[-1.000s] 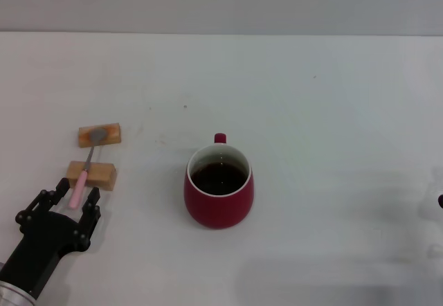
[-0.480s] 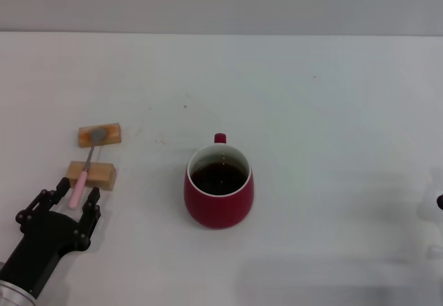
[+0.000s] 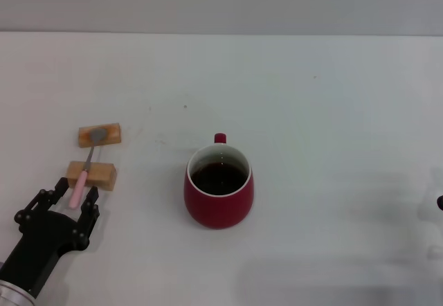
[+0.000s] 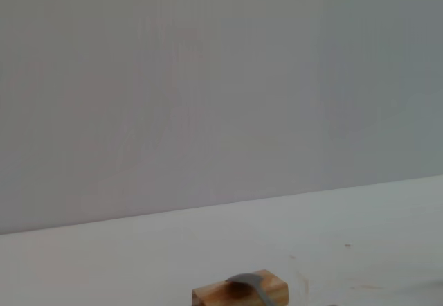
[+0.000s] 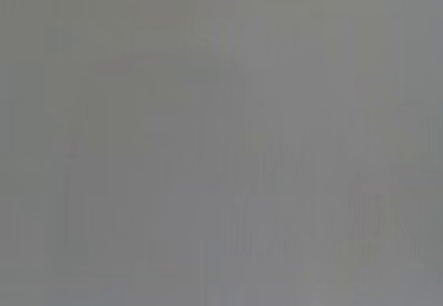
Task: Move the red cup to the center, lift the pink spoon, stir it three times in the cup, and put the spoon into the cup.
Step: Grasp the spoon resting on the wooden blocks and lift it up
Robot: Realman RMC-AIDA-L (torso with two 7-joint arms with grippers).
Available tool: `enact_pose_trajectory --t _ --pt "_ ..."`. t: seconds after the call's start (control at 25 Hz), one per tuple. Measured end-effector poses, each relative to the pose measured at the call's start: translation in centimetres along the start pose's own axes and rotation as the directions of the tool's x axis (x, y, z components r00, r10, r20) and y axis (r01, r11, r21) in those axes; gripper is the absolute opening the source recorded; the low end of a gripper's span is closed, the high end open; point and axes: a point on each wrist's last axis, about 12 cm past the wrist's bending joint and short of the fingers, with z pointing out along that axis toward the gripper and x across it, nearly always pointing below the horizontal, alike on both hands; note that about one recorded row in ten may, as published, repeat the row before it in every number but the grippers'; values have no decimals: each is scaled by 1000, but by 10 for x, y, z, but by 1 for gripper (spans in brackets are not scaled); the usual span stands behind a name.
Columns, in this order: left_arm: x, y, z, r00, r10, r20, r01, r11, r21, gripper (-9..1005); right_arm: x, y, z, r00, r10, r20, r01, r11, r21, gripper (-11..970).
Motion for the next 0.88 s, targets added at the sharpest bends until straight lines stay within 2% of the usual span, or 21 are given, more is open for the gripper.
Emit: enact_pose_trajectory --t 0.36,0.88 --pt "1 0 -1 1000 17 -6 -17 1000 8 494 0 0 0 1000 -1 0 1 1000 -1 0" --pt "-2 1 4 998 56 9 -56 998 0 172 0 0 -3 1000 -2 2 2 1000 -7 0"
